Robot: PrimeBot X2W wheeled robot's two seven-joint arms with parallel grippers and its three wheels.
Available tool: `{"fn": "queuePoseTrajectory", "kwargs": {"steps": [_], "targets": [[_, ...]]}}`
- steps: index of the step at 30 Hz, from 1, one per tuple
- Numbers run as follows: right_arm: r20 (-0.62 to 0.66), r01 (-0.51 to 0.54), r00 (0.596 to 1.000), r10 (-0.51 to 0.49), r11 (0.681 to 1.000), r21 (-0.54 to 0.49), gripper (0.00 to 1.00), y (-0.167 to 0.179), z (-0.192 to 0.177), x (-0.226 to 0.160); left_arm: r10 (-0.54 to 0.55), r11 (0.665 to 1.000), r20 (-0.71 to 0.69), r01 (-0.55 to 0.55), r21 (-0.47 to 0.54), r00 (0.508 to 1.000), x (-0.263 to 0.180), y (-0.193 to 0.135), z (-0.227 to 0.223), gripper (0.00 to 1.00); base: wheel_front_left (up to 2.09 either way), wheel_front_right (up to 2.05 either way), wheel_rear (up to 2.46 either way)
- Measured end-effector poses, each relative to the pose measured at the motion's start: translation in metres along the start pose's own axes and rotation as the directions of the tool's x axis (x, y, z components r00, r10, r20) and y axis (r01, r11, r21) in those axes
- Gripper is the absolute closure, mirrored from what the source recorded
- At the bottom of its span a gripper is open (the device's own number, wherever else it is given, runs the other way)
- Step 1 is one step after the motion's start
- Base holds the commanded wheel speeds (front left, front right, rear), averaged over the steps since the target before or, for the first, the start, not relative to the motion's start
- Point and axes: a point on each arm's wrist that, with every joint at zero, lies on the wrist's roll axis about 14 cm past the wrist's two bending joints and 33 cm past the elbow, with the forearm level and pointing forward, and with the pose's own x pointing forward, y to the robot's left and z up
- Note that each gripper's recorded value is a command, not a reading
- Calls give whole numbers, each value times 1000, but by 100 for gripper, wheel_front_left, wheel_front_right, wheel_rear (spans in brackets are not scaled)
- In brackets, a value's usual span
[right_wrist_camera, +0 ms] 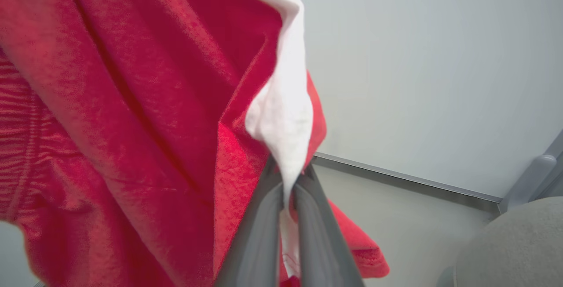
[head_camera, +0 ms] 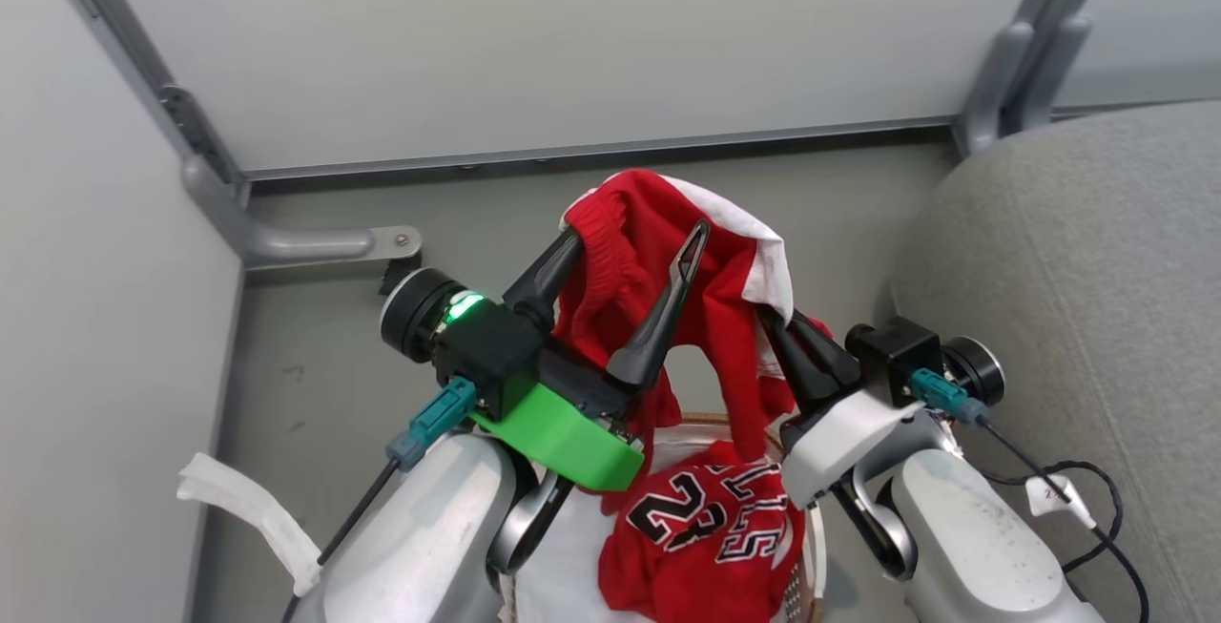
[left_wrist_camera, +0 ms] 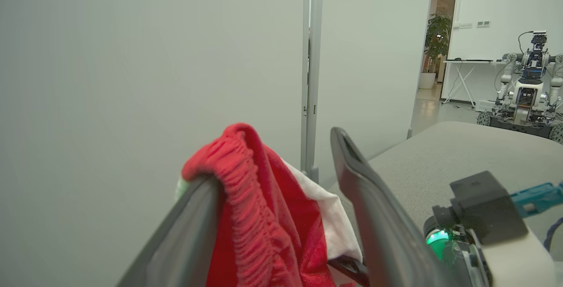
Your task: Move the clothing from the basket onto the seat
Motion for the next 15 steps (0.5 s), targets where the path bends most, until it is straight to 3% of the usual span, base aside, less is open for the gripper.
{"fn": "queuePoseTrajectory", "kwargs": {"steps": [8, 15], "targets": [[41, 169, 985, -169, 986, 2, 100, -51, 14, -32, -62, 997, -56, 59, -51, 997, 11, -16, -29, 0, 0, 0, 0], [103, 356, 929, -354, 935, 3, 100, -106, 35, -74, -131, 988, -85, 123, -94, 988, 23, -36, -48, 0, 0, 0, 0]]}}
